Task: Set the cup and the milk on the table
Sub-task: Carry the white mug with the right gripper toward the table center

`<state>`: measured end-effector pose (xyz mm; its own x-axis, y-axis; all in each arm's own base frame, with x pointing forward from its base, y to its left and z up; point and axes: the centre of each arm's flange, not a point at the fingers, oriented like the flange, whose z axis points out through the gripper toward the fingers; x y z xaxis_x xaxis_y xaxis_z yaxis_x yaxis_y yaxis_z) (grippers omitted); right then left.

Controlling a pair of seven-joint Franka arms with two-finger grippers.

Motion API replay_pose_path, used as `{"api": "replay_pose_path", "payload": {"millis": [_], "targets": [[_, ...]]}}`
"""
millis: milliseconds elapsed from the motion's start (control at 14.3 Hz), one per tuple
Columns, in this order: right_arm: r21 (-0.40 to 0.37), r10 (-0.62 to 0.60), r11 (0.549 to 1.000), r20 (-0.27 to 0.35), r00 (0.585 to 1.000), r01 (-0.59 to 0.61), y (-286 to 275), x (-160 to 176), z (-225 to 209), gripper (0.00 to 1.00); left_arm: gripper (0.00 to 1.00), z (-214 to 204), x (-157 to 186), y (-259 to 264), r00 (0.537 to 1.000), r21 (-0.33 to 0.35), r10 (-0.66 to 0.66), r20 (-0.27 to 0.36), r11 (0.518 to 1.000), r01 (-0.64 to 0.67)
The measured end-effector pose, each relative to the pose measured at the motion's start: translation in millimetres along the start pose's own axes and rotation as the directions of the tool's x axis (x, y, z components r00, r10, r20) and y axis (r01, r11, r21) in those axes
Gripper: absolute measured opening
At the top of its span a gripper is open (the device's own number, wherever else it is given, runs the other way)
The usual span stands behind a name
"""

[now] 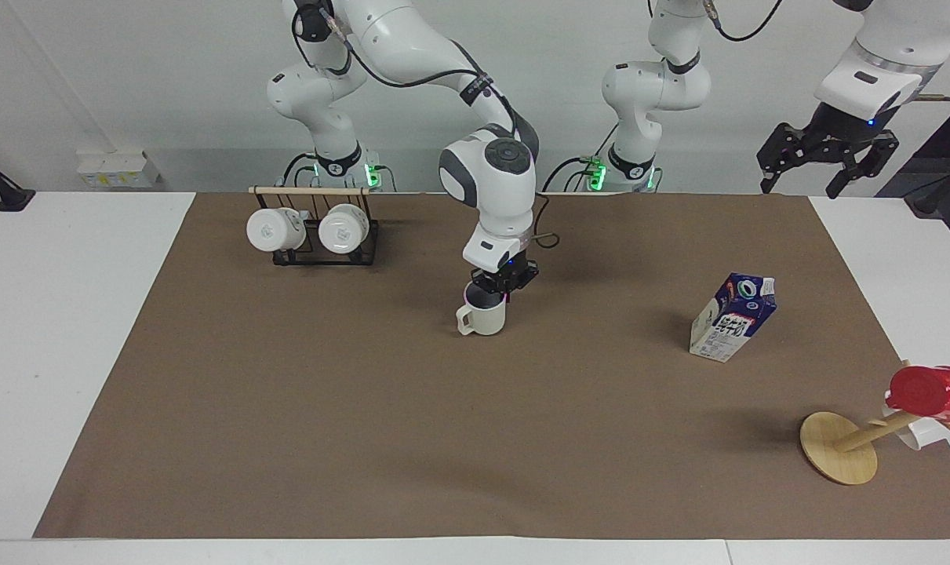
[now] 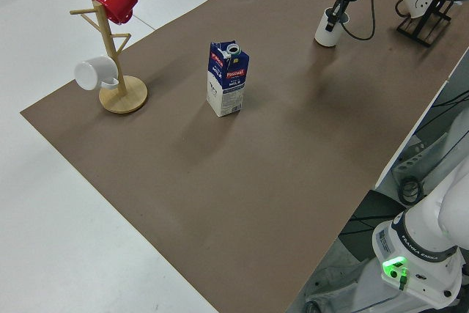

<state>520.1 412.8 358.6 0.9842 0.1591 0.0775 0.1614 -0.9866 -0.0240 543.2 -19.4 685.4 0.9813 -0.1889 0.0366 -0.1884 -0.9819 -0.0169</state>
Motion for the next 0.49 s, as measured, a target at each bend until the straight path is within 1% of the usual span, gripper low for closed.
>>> {"api": "replay_pose_path", "payload": {"millis": [420,490], "targets": [[0.000,0.000,1.000,0.000,1.000,0.000,0.2,-0.2,0.6,0.05,1.00,-0.1,0.1,0.0,1.000,0.000,0.000,-0.001,1.000,0.000],[0.000,0.000,1.000,0.000,1.000,0.000,0.2,-0.3,0.8,0.08,1.00,-0.1,0.1,0.0,1.000,0.000,0.000,-0.001,1.000,0.000]]}}
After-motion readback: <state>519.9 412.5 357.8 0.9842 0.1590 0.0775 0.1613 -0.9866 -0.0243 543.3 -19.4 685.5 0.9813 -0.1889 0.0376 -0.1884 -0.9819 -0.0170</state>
